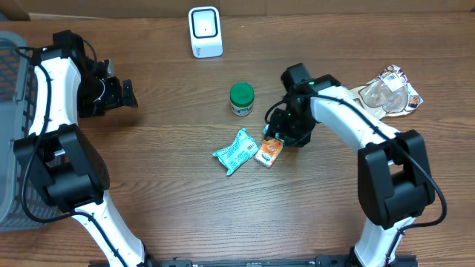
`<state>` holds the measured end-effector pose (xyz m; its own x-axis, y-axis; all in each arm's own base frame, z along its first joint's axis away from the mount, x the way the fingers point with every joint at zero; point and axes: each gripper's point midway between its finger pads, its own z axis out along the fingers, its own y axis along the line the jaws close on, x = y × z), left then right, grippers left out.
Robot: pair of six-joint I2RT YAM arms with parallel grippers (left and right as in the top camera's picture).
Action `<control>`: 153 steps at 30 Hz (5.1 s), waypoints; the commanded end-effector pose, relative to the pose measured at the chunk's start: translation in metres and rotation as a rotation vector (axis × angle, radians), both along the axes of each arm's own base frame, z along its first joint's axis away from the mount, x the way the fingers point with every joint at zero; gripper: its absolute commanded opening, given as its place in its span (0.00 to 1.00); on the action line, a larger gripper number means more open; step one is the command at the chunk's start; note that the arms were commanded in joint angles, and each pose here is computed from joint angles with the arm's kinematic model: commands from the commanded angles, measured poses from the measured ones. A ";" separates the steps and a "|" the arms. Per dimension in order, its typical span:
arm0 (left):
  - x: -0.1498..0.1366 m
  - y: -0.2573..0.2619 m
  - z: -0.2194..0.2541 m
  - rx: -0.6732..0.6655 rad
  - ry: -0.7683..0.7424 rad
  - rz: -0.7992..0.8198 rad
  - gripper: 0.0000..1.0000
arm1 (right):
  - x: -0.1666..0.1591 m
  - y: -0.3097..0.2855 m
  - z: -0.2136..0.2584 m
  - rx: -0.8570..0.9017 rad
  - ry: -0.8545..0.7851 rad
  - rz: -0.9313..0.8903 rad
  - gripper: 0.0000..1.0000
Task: Scan the item barcode
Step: 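Move the right gripper over to the teal packet, then grasp the teal packet with the right gripper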
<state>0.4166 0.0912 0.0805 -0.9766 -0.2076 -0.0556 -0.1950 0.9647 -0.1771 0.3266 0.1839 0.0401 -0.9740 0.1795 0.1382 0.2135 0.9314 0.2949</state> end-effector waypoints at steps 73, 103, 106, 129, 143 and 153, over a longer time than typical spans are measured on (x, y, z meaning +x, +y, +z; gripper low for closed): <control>0.003 0.000 0.008 0.007 -0.023 -0.004 1.00 | -0.074 0.131 -0.004 0.158 -0.023 0.435 0.59; 0.003 0.000 0.008 0.007 -0.023 -0.004 1.00 | 0.014 0.041 0.098 0.121 -0.284 0.423 0.73; 0.003 0.000 0.008 0.007 -0.023 -0.004 0.99 | 0.015 0.041 0.095 0.122 -0.288 0.423 0.73; 0.003 0.000 0.008 0.007 -0.023 -0.004 1.00 | 0.012 0.053 0.056 0.199 -0.274 0.408 0.71; 0.003 0.000 0.008 0.007 -0.023 -0.004 0.99 | -0.006 0.081 0.005 0.240 -0.120 0.413 0.67; 0.003 0.000 0.008 0.007 -0.023 -0.004 1.00 | -0.029 0.096 -0.031 0.220 0.016 0.275 0.46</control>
